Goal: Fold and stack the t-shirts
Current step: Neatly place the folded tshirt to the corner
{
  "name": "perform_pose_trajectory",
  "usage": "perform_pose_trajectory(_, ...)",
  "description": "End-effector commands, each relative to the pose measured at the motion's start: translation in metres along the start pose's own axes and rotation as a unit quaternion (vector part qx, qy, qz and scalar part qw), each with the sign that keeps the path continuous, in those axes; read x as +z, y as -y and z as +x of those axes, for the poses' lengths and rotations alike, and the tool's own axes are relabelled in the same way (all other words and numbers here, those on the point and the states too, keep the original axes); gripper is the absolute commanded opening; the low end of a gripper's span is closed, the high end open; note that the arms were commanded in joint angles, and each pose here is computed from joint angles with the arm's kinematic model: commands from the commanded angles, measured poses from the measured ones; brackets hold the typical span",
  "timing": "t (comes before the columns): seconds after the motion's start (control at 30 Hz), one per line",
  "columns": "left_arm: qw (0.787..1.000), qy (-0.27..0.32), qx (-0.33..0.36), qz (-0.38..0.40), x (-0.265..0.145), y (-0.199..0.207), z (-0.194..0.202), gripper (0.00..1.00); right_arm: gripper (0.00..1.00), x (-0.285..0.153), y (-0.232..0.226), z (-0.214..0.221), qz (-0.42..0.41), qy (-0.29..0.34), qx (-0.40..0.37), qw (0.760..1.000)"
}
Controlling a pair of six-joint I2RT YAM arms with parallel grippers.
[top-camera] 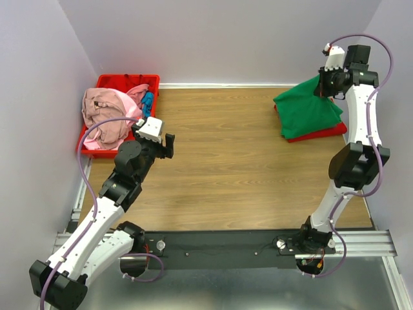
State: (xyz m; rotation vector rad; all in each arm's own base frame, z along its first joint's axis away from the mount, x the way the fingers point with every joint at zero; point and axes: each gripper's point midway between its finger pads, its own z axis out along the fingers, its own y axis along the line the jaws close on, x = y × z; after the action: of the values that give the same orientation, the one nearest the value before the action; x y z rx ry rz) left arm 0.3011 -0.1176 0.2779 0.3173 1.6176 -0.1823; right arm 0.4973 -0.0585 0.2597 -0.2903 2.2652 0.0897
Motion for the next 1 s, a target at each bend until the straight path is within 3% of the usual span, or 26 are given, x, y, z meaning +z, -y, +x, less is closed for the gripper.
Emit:
perform_pose_trajectory(0.0, 1.0, 0.004, 0.005, -0.014, 0.002, -0.005, 0.0, 0.82, 0.0, 0.006, 0.022, -0.015, 0.036, 0.019, -0.018, 0.999)
perform_pose_trajectory(0.97, 0.999, -0.026, 0.011, -0.015, 0.012, -0.004, 0.019, 0.82, 0.0, 0.093, 0.087, -0.004, 0.23, 0.072, -0.098, 0.965)
